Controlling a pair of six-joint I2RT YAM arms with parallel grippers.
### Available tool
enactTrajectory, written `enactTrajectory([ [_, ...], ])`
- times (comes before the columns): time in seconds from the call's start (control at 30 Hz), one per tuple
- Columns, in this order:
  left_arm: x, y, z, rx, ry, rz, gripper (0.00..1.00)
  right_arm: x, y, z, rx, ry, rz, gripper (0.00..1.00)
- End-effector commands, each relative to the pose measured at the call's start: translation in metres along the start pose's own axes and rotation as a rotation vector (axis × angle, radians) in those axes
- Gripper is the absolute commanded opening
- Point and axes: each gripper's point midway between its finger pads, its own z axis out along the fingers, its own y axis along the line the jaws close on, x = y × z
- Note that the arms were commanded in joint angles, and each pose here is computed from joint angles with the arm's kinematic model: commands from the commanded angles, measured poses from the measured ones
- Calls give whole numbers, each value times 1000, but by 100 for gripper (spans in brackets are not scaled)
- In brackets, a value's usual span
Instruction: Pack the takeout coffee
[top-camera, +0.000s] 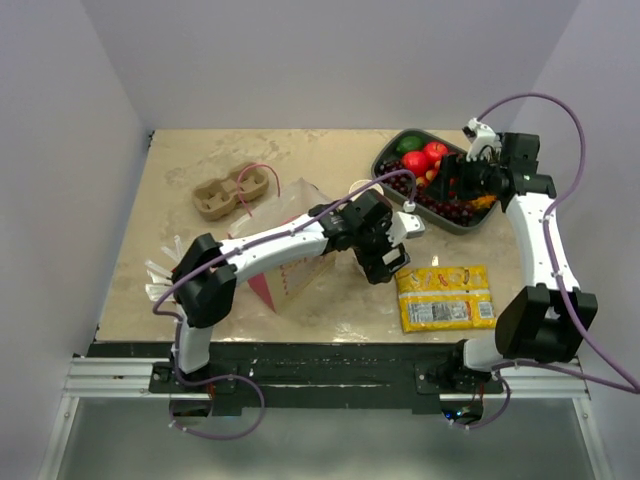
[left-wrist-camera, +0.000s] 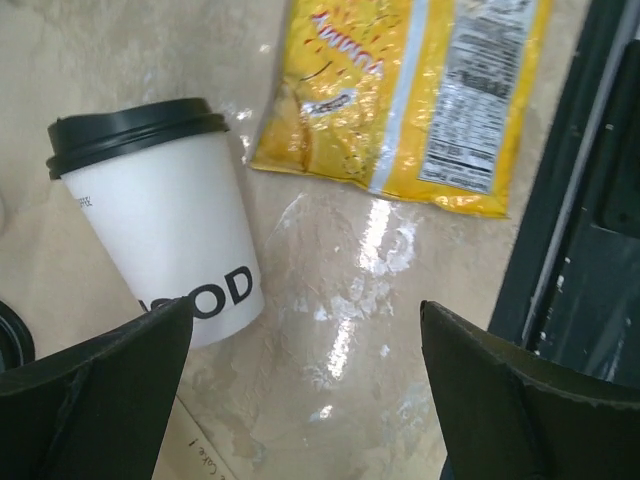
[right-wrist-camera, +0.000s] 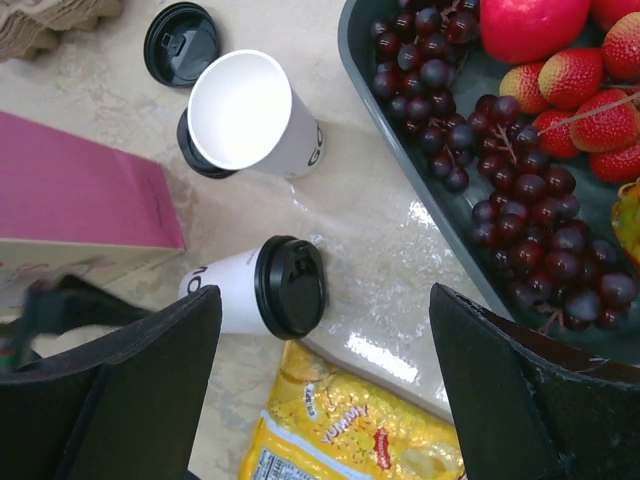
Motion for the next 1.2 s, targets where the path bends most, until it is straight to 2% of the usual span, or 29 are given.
enactTrajectory([
  [0.0,-28,25,21,-106,-118,-90,100,-6,9,-15,-5,-60,-27,88],
  [0.27,-14,60,57,-210,-97,-127,100,6,18,-22,-35,-51,-65,88],
  [0.5,14,91,78,-235,-25,-162,100,6,18,-20,-47,-47,-56,88],
  [0.67,29,90,91,-203,13,-167,99,4,14,-17,-44,-41,-51,88],
  [0.97,11,83,97,-156,-39,-260,97,11,8,-8,-50,-16,-25,88],
  [1.17,17,89,104,-168,-24,-320,98,19,6,-3,-55,6,-7,88],
])
